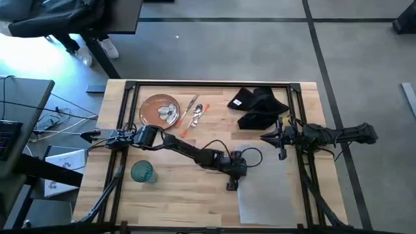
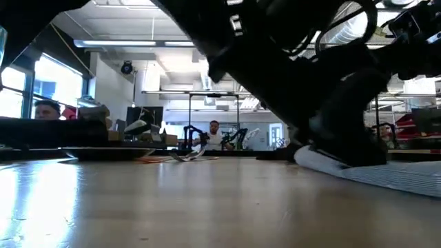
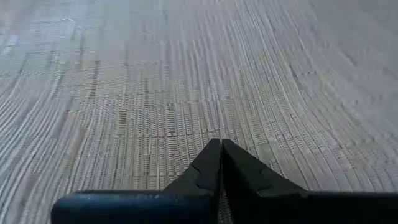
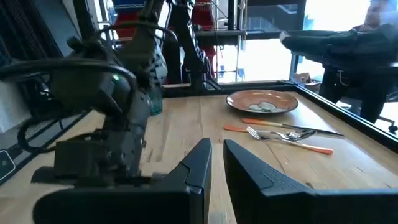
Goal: Set table place
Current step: Prepare the gray mat
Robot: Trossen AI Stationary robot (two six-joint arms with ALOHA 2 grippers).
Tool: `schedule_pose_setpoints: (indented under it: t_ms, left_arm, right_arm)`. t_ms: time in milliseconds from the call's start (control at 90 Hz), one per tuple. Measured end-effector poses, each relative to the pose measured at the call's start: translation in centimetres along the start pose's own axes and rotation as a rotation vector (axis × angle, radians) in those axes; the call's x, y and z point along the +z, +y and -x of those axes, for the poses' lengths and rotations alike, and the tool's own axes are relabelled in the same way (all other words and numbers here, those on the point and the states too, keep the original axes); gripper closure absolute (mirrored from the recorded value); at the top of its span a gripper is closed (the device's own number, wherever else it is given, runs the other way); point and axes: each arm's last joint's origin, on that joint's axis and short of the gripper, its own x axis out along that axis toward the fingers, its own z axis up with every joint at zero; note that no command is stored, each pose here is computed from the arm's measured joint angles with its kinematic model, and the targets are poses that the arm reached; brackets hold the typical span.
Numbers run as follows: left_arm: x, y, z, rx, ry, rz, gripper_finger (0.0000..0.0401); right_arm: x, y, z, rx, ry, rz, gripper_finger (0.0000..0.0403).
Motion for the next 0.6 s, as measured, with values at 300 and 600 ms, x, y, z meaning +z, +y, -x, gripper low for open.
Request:
schedule_pose_setpoints:
  t_ms: [300, 600]
  left_arm:
    - [-0.6, -2.2, 4.5, -0.024, 0.301, -0.077, 0.0401]
    - [2.4, -2.6, 9.4, 0.091, 0.222, -0.061, 0.0401]
  right_arm:
    - [0.0, 0.0, 0.0, 0.000, 0.000, 0.000, 0.0375]
    - [0.0, 0.0, 0.0, 0.000, 0.000, 0.000, 0.0375]
